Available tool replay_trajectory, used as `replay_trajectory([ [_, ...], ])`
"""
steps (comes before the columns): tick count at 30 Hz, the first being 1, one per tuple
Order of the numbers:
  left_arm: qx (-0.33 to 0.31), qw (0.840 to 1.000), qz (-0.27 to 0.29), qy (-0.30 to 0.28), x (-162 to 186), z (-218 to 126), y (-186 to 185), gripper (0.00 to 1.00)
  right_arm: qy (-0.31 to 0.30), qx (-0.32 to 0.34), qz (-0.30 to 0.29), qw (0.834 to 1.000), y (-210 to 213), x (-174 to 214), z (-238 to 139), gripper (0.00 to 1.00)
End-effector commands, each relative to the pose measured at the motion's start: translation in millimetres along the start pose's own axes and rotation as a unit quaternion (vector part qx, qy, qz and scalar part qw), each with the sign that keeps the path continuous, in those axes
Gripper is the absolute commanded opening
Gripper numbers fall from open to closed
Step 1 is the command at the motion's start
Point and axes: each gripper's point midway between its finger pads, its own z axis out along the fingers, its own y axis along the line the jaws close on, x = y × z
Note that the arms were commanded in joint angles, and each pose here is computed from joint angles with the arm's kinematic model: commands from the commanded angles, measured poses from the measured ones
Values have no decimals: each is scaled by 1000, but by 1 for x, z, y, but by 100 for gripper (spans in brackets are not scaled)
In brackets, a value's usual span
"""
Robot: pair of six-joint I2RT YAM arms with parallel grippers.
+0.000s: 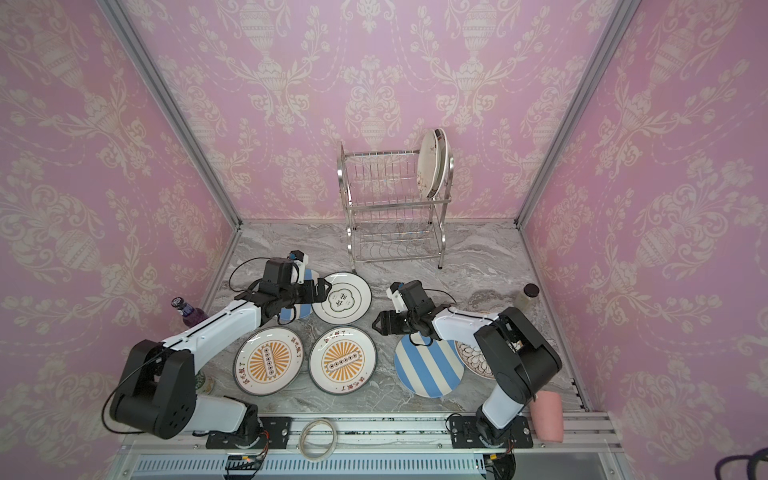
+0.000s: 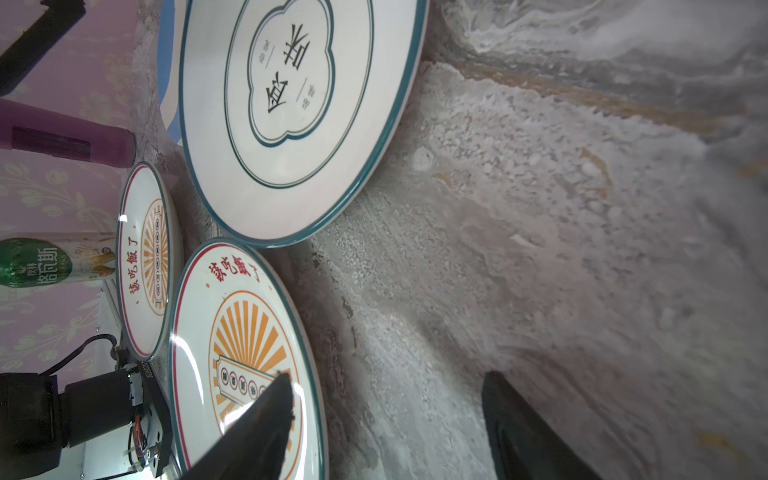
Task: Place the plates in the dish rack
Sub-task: 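Move the right gripper down onto the rim of the green-rimmed white plate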
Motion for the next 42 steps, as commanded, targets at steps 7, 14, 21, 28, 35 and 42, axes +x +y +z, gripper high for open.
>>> replay_trajectory([
  [7,-26,999,15,21,1,26,10,99,-70,-33,25,997,12,-44,19,73],
  [14,-11,999,21,27,-4,42,5,99,-100,-35,52,993,1,-62,25,73],
  [21,-17,999,24,36,-2,48,10,99,-96,-42,66,992,-3,-70,37,71],
  [28,-2,999,19,48,1,58,10,99,-77,-44,67,994,-7,-72,47,68],
  [35,19,998,18,53,6,62,4,99,-74,-62,86,992,-7,-71,58,64],
  [42,33,998,19,57,8,62,-1,99,-80,-78,106,988,-8,-74,66,58],
])
